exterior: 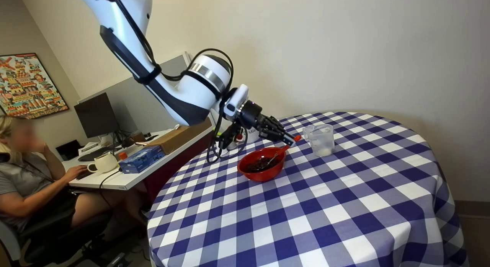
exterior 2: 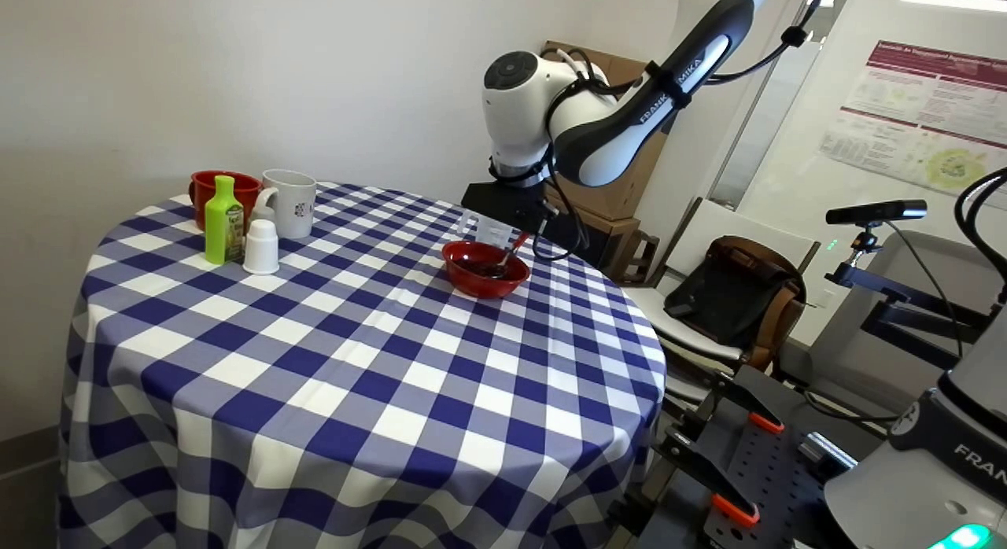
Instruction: Use the spoon to place contents from the red bowl into the clear jug.
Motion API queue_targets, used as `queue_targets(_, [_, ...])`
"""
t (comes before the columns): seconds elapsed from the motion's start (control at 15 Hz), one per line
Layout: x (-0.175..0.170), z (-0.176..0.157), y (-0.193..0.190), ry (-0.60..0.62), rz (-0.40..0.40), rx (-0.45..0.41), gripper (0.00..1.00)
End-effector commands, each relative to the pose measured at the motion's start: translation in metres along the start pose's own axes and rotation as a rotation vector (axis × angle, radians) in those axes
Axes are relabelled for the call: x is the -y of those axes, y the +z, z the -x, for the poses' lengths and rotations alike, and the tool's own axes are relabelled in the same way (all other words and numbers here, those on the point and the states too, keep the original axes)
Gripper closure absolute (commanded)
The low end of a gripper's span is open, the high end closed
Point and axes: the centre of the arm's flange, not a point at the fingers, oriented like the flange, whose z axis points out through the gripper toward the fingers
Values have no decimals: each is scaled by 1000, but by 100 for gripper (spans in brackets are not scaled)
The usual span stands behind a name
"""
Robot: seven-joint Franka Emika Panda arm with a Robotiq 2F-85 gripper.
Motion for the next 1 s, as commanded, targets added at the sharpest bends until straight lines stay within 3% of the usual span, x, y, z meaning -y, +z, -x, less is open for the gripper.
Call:
queue_targets(0.0, [-7,-14,-4,13,6,46,95])
queue_targets(0.4, [-6,-24,-9,52,7,114,95])
queue_targets(0.93, [-4,-49,-19,72,7,138,95])
